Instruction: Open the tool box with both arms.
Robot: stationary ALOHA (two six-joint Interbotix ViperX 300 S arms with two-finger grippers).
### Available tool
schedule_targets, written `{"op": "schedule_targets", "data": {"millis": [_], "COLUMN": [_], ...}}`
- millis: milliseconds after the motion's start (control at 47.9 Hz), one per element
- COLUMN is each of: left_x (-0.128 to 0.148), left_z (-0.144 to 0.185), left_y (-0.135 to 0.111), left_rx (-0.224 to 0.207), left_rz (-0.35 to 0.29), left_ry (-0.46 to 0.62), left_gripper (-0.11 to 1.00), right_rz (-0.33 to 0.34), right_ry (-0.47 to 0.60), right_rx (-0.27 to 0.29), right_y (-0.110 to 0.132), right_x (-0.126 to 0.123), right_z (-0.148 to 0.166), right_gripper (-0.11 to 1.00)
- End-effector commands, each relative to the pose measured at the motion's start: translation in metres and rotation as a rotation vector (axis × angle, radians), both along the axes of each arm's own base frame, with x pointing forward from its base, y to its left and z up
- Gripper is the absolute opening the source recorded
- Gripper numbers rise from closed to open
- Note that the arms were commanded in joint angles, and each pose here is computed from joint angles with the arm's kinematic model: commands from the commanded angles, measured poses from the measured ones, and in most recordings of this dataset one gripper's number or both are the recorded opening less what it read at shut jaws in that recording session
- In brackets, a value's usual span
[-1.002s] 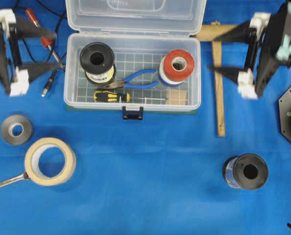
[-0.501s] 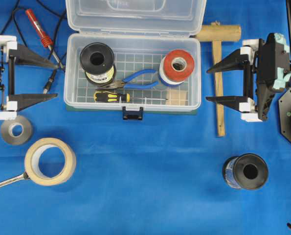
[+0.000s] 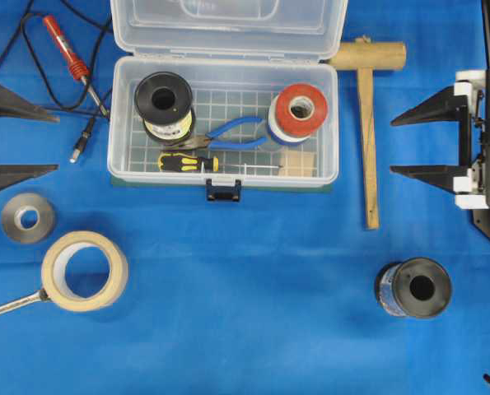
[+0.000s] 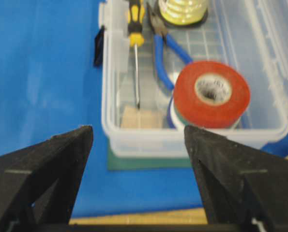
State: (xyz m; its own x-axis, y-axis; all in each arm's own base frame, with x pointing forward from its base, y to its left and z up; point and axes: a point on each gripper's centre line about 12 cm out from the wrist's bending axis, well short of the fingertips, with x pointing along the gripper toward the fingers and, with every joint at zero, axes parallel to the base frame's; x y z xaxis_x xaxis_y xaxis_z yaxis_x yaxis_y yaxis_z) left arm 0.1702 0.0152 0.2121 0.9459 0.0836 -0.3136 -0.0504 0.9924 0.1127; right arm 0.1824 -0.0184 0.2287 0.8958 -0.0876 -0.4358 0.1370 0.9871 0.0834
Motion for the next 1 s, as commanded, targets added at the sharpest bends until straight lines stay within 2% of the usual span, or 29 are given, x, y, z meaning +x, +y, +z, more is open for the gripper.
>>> {"op": "schedule_targets", "data": {"millis": [0,313,981], "left_x": [-0.002,-0.006,-0.006], "left_z": [0.001,-0.010,-0.011], "left_y": [-0.003,-0.005,-0.005], "left_rx": [-0.001,-0.042,-0.044], "left_rz": [-0.014,-0.012,-0.013], "left_ry": [-0.011,0.000,0.004], "left_gripper": [0.75,0.75,0.75], "right_rz": [-0.001,-0.005,-0.005], "right_ry": [-0.007,0.012,0.022], "right_rx": [0.008,0.022,0.023], "right_y": [0.001,0.001,0.001], "right_x": [-0.002,-0.004,-0.004], "right_z": [-0.002,-0.013,-0.015], "right_gripper": [0.78,0.78,0.78]}}
